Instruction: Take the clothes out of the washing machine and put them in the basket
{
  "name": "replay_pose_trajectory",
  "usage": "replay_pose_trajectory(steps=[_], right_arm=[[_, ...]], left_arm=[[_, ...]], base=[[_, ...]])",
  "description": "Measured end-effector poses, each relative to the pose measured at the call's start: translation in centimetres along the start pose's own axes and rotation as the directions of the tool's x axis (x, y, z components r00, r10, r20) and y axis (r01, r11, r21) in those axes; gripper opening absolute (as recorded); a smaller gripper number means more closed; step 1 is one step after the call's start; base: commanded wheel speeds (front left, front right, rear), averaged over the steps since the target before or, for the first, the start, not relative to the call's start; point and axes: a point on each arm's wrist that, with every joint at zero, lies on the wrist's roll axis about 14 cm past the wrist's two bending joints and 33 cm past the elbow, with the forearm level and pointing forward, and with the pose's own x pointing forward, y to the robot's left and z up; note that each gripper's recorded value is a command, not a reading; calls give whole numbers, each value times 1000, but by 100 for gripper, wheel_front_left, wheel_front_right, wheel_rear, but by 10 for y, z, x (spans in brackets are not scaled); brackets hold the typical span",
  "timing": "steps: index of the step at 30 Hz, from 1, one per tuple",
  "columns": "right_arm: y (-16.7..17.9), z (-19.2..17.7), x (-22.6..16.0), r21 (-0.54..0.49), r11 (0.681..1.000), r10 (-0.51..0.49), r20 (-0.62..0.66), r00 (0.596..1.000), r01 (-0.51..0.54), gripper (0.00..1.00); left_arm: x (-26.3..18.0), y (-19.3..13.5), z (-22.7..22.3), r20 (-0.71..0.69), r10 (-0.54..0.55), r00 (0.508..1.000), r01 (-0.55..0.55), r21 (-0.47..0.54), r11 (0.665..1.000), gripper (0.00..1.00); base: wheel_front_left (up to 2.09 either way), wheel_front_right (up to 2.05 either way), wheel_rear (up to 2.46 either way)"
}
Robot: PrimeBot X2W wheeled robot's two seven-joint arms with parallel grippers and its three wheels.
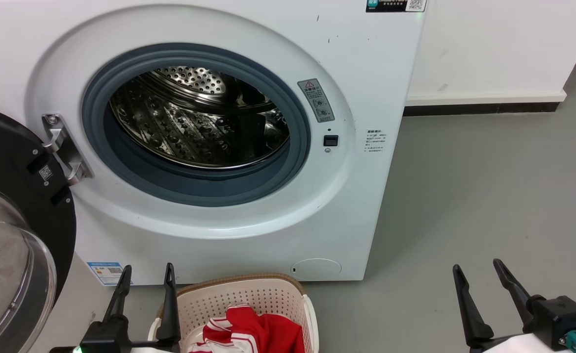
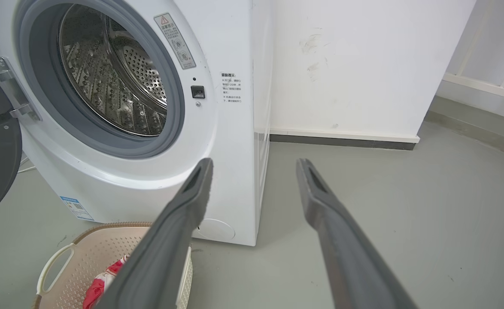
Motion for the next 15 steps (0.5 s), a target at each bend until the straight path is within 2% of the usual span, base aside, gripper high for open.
replay_pose_trajectory(steps=[15], right_arm=[[2,-2,0,11,1000,7,-6,1000,-7,100]], left_arm=[[-1,2,-5,-17,8,1000,-8,-1,1000,100]], base=[[0,0,0]])
